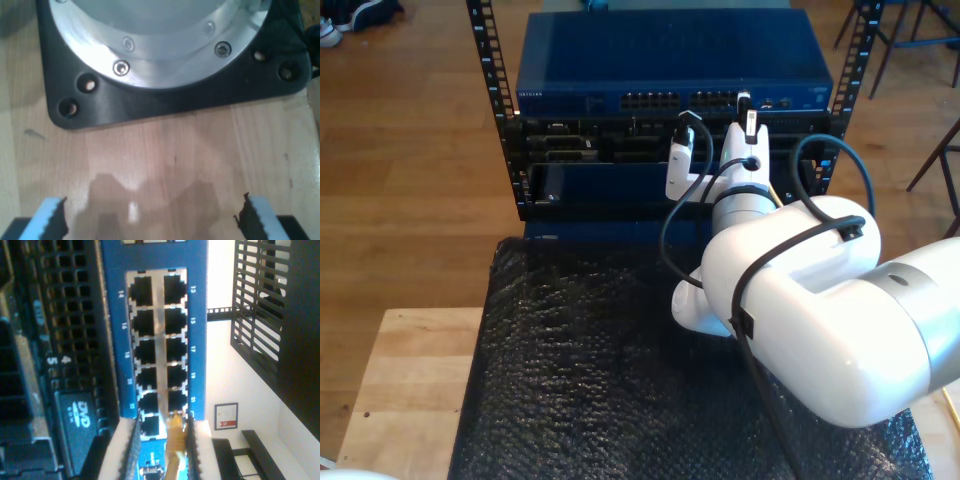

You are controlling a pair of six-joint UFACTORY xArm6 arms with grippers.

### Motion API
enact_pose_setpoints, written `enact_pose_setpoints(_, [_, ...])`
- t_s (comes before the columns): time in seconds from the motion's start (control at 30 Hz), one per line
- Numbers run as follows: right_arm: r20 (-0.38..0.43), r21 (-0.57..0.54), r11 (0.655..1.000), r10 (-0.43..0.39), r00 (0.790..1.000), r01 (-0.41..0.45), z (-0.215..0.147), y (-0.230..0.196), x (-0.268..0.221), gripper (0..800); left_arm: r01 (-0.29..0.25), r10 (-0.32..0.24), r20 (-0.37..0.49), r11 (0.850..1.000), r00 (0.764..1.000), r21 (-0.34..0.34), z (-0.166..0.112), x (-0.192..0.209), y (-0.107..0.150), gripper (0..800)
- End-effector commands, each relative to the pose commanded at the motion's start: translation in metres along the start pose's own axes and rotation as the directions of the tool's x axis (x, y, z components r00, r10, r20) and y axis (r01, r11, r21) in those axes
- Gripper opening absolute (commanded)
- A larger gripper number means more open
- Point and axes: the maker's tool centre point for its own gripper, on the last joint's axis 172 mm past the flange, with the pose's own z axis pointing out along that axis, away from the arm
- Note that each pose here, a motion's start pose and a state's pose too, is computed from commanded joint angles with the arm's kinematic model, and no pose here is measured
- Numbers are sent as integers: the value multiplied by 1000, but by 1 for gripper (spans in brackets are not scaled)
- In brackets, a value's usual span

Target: Grab the cable and plug it in

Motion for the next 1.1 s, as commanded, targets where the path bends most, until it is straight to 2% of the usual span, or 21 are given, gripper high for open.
enact_pose_setpoints(0.43, [-27,122,992,25,999,-21,-14,10,-6,396,0,0,0,1000,1000,0,0,0,0,800])
enact_pose_setpoints(0.53, [-39,178,984,36,999,-29,-20,8,-7,429,0,0,0,1000,1000,0,0,0,0,800])
enact_pose_setpoints(0.67, [-51,238,970,57,997,-43,-23,11,-5,429,0,0,0,1000,1000,0,0,0,0,800])
enact_pose_setpoints(0.9, [-93,409,911,94,991,-48,-38,-5,1,539,0,0,0,1000,1000,0,0,0,0,800])
enact_pose_setpoints(1.1, [-99,527,848,126,987,-56,-49,-10,-12,576,0,0,0,1000,1000,0,0,0,0,800])
